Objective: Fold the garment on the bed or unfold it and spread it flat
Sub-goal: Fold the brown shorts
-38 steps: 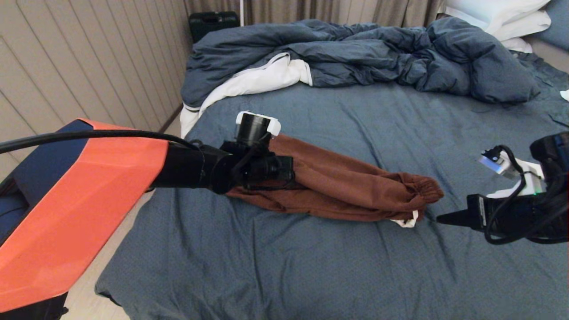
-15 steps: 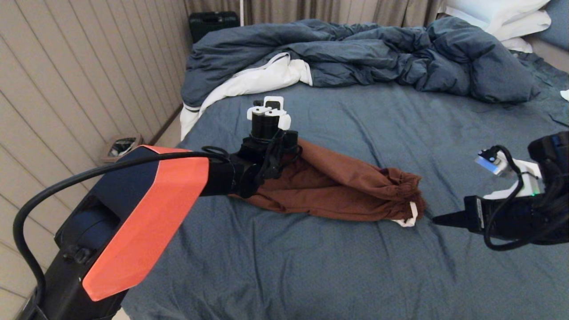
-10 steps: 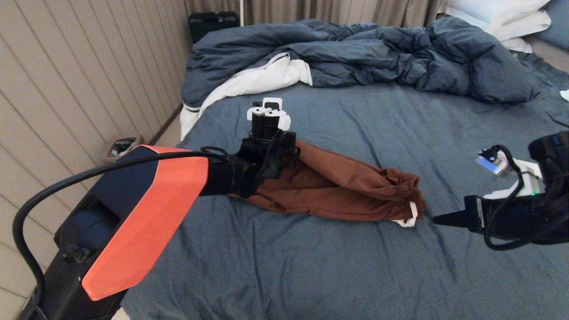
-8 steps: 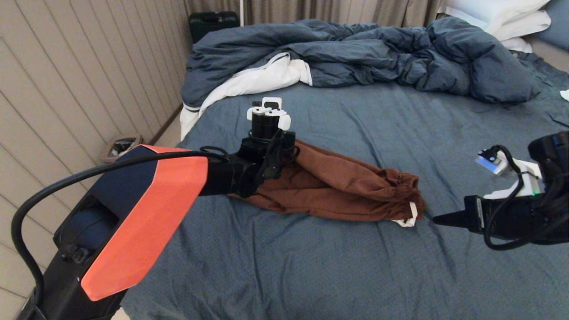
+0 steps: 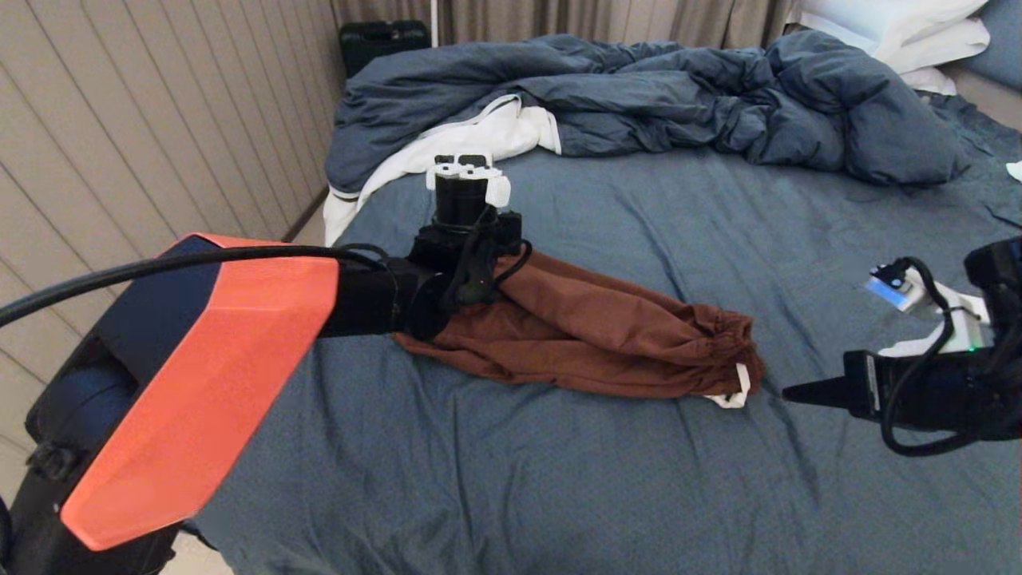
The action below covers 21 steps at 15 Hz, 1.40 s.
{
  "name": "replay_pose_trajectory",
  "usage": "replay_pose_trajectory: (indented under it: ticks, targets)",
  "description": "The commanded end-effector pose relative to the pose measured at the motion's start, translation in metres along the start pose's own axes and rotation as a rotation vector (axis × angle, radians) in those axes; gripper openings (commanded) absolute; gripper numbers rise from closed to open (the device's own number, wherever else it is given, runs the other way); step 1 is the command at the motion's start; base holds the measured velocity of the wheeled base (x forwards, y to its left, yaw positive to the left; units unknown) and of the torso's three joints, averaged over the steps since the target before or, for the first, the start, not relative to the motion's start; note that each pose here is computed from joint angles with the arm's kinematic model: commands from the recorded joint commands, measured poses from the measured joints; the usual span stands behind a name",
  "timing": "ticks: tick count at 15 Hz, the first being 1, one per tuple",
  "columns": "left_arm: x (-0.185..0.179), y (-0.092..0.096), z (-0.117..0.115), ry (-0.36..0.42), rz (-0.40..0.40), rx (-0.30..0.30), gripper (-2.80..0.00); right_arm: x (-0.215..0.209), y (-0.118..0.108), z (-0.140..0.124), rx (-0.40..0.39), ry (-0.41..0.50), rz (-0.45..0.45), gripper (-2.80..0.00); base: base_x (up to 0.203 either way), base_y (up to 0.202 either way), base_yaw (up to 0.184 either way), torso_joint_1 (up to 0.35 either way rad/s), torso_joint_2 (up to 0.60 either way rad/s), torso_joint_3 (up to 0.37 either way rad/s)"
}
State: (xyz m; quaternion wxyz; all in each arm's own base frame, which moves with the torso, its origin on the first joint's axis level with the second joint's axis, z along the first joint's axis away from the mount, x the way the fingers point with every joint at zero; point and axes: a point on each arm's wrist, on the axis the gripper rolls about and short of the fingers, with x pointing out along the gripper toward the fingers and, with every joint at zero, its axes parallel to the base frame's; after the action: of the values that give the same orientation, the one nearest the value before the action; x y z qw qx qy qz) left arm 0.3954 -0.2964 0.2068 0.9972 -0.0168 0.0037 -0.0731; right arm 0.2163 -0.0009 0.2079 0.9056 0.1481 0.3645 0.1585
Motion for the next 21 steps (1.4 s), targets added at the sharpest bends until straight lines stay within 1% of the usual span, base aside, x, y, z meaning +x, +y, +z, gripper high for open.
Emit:
replay_pose_trajectory:
  ticks: [1, 2, 3, 4, 5, 6, 7, 8, 9, 11, 13, 15, 16, 18, 20, 21]
  targets:
    - [-0.022, 0.012, 0.022, -0.001, 0.005, -0.006, 0.00, -0.021, 0.009, 0.000, -0.021, -0.070, 0.007, -2.80, 0.000, 0.000, 0.000, 0.000, 0.00, 0.000]
    - [-0.030, 0.018, 0.019, 0.031, 0.008, 0.002, 0.00, -0.029, 0.012, 0.004, -0.019, -0.101, 0.007, -2.80, 0.000, 0.000, 0.000, 0.000, 0.00, 0.000]
    - [-0.038, 0.026, 0.012, 0.080, 0.014, 0.011, 0.00, -0.035, 0.013, 0.009, 0.000, -0.117, 0.000, -2.80, 0.000, 0.000, 0.000, 0.000, 0.00, 0.000]
    - [-0.048, 0.036, 0.003, 0.140, 0.020, 0.018, 0.00, -0.038, 0.013, 0.012, 0.025, -0.111, -0.012, -2.80, 0.000, 0.000, 0.000, 0.000, 0.00, 0.000]
    - [-0.058, 0.049, -0.005, 0.207, 0.021, 0.011, 0.00, -0.037, 0.009, 0.017, 0.053, -0.087, -0.027, -2.80, 0.000, 0.000, 0.000, 0.000, 0.00, 0.000]
    - [-0.068, 0.065, -0.006, 0.270, 0.020, -0.011, 0.00, -0.031, 0.004, 0.022, 0.077, -0.061, -0.038, -0.03, 0.000, 0.000, 0.000, 0.000, 0.00, 0.000]
    - [-0.075, 0.089, -0.007, 0.363, 0.030, -0.042, 0.00, -0.026, 0.000, 0.028, 0.096, -0.042, -0.047, 0.00, 0.000, 0.000, 0.000, 0.000, 0.00, 0.000]
    - [-0.081, 0.111, -0.004, 0.450, 0.029, -0.087, 0.00, -0.018, -0.005, 0.033, 0.111, -0.023, -0.054, 0.00, 0.000, 0.000, 0.000, 0.000, 0.00, 0.000]
    - [-0.090, 0.130, 0.004, 0.509, 0.018, -0.136, 0.00, -0.011, -0.009, 0.039, 0.122, -0.005, -0.059, 0.00, 0.000, 0.000, 0.000, 0.000, 0.00, 0.000]
    - [-0.110, 0.159, 0.010, 0.595, -0.003, -0.210, 0.00, 0.001, -0.014, 0.043, 0.127, 0.031, -0.062, 0.00, 0.000, 0.000, 0.000, 0.000, 0.00, 0.000]
    - [-0.129, 0.169, 0.002, 0.653, -0.005, -0.230, 0.00, 0.011, -0.018, 0.045, 0.128, 0.053, -0.060, 0.00, 0.000, 0.000, 0.000, 0.000, 0.00, 0.000]
    - [-0.141, 0.173, -0.009, 0.694, -0.001, -0.235, 0.00, 0.018, -0.013, 0.044, 0.117, 0.078, -0.039, 0.00, 0.000, 0.000, 0.000, 0.000, 0.00, 0.000]
    - [-0.146, 0.174, -0.012, 0.695, 0.002, -0.250, 0.00, 0.025, -0.010, 0.043, 0.109, 0.098, -0.027, 0.00, 0.000, 0.000, 0.000, 0.000, 0.00, 0.000]
    - [-0.149, 0.175, -0.021, 0.669, 0.002, -0.277, 0.00, 0.042, -0.004, 0.044, 0.095, 0.139, -0.004, 0.00, 0.000, 0.000, 0.000, 0.000, 0.00, 0.000]
    - [-0.150, 0.175, -0.025, 0.628, -0.008, -0.288, 0.00, 0.053, 0.003, 0.051, 0.088, 0.149, 0.017, 0.00, 0.000, 0.000, 0.000, 0.000, 0.00, 0.000]
    - [-0.150, 0.175, -0.026, 0.624, -0.009, -0.288, 0.00, 0.058, 0.004, 0.054, 0.088, 0.152, 0.020, 0.00, 0.000, 0.000, 0.000, 0.000, 0.00, 0.000]
